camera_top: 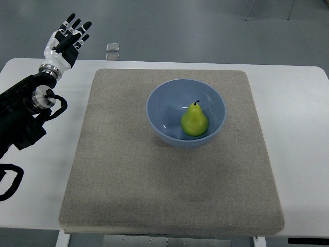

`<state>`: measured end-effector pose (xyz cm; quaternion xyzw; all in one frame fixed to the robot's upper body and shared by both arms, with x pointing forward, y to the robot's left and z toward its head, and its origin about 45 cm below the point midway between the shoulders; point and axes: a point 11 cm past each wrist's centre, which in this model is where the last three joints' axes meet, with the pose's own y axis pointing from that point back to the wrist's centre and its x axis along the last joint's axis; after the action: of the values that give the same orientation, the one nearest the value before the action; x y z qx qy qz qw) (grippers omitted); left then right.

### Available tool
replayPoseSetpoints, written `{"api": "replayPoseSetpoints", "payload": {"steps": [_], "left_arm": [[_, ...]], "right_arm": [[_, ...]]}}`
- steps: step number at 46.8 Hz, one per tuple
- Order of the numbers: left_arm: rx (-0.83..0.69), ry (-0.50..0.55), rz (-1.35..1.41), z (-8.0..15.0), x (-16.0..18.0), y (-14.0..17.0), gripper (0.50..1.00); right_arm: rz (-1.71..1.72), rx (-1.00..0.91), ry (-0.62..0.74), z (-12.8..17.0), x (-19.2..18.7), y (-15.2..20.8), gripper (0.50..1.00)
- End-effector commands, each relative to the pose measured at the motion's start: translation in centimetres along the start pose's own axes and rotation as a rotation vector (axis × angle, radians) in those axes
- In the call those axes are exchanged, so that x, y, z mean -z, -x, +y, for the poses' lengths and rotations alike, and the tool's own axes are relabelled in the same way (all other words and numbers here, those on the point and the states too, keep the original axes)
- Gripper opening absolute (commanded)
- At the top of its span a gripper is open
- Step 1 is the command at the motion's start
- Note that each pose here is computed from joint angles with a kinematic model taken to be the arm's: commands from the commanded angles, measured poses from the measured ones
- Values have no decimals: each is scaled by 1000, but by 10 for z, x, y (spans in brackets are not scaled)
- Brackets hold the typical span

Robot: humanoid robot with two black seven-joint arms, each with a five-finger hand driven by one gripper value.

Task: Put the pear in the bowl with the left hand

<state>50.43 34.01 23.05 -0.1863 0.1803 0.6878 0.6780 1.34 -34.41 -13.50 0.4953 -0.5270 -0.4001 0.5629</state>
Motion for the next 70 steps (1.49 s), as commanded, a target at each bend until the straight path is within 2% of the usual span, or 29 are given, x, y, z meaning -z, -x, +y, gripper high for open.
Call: {"api": "replayPoseSetpoints", "payload": {"steps": [1,22,47,55,70], "left_arm": [[-7,1,34,1,6,3,990],[-35,-48,21,2,36,15,990],[-49,-31,2,-6,25,26,990],[-29,-9,2,-14,14,39,990],[-25,3,-5,-17,7,40,990]], "right_arm": [[1,0,0,0,0,0,924],[-1,0,-1,0,0,0,924],[-1,0,-1,0,0,0,924],[1,0,-1,0,0,0,924],[-1,-3,0,0,0,0,924]]}}
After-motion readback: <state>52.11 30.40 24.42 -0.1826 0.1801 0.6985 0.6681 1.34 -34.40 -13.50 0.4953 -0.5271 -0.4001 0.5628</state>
